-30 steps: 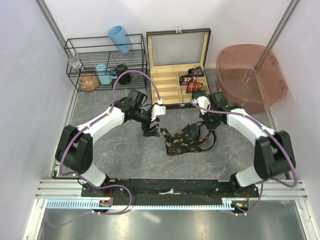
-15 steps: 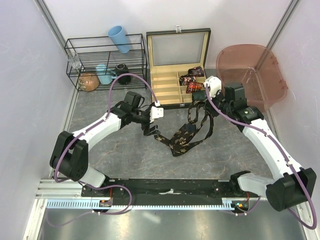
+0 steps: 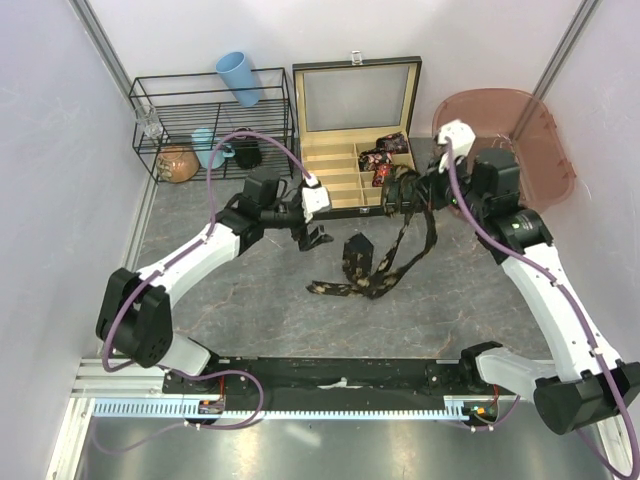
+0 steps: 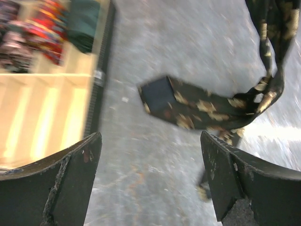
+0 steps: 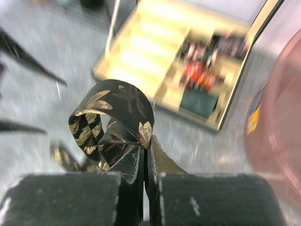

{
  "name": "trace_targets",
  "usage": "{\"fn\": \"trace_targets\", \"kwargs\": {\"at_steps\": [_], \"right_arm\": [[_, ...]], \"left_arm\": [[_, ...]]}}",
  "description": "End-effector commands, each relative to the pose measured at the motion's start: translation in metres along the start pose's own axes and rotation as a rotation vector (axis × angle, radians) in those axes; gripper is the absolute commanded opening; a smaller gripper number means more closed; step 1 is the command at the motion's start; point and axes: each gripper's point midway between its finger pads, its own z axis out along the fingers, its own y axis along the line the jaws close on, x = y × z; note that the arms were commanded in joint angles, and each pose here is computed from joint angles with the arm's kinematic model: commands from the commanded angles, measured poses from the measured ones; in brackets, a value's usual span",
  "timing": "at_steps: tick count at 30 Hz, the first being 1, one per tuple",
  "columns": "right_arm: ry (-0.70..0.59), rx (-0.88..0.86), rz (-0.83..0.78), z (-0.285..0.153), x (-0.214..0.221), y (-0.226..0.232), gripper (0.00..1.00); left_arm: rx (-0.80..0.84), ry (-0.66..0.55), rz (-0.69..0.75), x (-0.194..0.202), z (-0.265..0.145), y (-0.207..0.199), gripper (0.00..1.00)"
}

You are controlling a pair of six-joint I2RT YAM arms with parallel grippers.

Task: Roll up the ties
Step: Flatten out the tie at the center of the board.

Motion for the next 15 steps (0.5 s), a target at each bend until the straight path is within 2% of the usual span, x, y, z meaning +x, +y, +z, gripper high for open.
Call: {"fn": "trace_targets", "kwargs": {"at_steps": [1, 8, 15], "right_arm": [[-0.289, 0.029, 0.063, -0.032, -0.094, -0.002, 0.0], [-0.483, 0.087, 0.063, -0.085, -0.16, -0.01, 0.0], [-0.679, 0.297, -0.014, -0.169, -0.213, -0.031, 0.0]], "left_arm": [[-0.16, -0.126, 0.036, -0.062, -0.025, 0.037, 0.93], [-0.243, -0.124, 0.054, -0.069, -0.05, 0.047, 0.94], [-0.283, -0.138, 0.089, -0.091, -0.068, 0.049, 0.95]]}}
